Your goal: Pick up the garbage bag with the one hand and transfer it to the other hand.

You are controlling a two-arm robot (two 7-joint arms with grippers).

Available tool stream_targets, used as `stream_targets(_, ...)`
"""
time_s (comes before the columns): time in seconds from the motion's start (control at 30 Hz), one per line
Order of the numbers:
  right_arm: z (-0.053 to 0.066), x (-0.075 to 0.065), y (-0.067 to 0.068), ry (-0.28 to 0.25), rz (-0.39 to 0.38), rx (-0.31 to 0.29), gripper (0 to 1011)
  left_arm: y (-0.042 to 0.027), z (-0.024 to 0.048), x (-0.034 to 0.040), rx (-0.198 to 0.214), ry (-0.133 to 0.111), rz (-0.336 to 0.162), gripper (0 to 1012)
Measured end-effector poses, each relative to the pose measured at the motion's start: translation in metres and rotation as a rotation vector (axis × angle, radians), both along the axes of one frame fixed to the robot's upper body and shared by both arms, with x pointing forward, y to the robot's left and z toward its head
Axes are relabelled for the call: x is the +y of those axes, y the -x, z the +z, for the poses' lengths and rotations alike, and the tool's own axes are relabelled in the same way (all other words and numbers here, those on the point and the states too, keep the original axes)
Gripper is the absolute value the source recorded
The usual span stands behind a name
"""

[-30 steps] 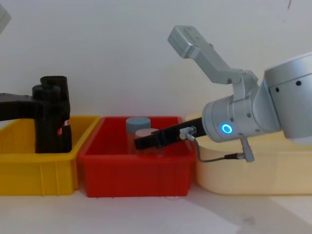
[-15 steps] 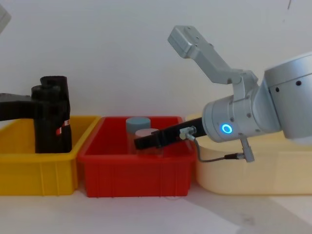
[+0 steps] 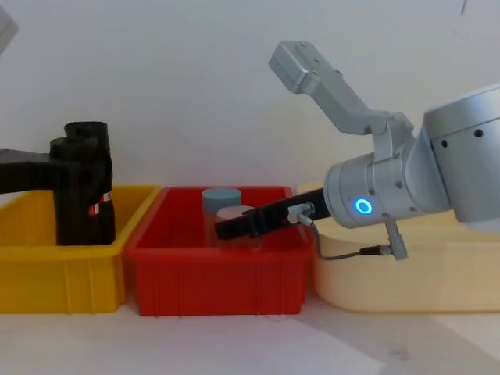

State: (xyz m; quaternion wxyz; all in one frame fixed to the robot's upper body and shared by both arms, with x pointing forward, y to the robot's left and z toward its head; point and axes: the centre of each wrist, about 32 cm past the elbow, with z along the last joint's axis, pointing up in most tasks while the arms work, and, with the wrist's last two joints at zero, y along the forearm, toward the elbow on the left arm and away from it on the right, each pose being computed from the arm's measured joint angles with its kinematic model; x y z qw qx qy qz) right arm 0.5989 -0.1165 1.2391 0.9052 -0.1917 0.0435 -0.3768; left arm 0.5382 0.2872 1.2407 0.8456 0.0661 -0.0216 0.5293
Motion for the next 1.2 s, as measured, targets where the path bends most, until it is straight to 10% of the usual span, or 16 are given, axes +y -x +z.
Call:
stream_targets(0.47,0.011,0.001,0.002,-0.038,0.007,-0.069,659,-0.0079,0.0134,-0.0025,-0.066,-0.032,-0.023,348)
stream_targets(1.2,0.083,-0.031,0.014,-0.046,-0.055,-0.290,659,-0.0153,0.0832,-0.0058,-0.188,-0.021,-0.140,348)
